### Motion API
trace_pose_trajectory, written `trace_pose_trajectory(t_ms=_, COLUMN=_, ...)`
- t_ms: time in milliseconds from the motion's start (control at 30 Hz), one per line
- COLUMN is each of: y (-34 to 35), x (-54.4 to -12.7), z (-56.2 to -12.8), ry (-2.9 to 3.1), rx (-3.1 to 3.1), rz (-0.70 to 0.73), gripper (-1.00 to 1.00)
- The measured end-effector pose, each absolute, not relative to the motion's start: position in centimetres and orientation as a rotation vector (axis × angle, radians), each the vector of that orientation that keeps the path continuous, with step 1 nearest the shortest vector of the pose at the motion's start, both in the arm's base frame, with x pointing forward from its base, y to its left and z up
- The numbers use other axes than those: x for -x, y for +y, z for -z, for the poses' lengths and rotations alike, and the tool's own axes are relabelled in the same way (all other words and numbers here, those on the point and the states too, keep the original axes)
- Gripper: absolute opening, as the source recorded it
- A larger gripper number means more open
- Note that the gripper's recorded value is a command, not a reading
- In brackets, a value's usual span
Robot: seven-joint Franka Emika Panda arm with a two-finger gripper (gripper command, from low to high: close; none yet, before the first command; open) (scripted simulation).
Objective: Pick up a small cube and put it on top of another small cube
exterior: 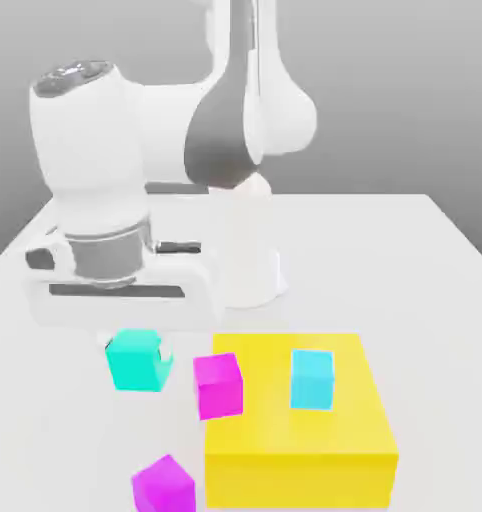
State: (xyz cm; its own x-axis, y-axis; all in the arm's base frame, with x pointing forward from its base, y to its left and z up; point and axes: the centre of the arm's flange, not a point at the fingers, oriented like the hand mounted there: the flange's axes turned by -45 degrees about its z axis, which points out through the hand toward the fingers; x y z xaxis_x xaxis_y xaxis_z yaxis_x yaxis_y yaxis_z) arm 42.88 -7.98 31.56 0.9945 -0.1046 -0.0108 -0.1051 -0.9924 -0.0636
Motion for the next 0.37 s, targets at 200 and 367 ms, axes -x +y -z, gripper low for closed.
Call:
trace_pose_trajectory(t_ms=200, y=-2.9, x=-41.4, z=-30.6, ry=0.019, rx=3.136, rz=0.000, gripper=-1.00)
trace_pose_trajectory(t_ms=367, y=-2.8, x=-41.3, z=-28.3, ry=0.016, rx=3.139, rz=0.000, gripper=1.00)
